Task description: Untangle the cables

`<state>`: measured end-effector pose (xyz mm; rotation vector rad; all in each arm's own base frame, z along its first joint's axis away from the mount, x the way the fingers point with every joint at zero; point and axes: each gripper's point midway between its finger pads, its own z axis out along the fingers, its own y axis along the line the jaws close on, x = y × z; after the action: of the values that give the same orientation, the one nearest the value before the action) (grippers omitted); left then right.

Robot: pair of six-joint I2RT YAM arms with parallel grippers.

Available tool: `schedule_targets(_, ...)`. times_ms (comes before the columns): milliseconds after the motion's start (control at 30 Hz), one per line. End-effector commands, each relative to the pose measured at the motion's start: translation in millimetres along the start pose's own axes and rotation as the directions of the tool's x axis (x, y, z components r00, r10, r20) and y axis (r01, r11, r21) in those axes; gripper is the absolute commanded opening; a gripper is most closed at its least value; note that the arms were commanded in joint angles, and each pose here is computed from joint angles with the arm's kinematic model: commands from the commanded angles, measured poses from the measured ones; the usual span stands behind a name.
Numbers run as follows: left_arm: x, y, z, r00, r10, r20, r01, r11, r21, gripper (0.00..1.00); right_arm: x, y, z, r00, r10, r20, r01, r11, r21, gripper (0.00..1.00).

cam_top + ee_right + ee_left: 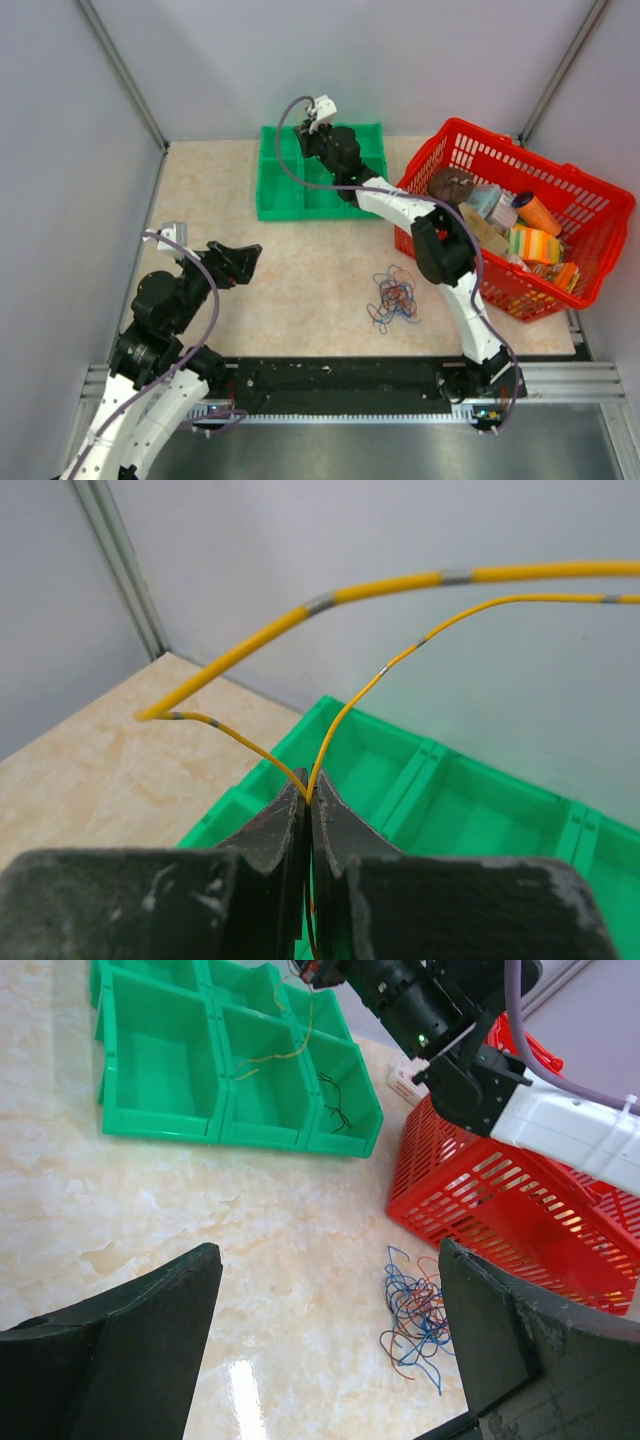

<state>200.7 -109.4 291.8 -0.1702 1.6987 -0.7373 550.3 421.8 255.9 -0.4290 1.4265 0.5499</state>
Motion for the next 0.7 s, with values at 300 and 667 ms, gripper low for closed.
schedule_targets(300,3.6,-4.2,8.2,1.000,-0.009,0.005,0.009,0.999,0.036,0.93,42.5,4.7,-2.9,0.958,0.204,-0.202,-0.214,0.976,-0.030,0.00)
schedule_targets(667,11.8,-7.9,4.1,1.000,-0.007,-0.030,0.009,0.998,0.066,0.93,102.7,11.3,-38.1,0.759,0.455,-0.465,-0.422,0.888,0.182,0.00)
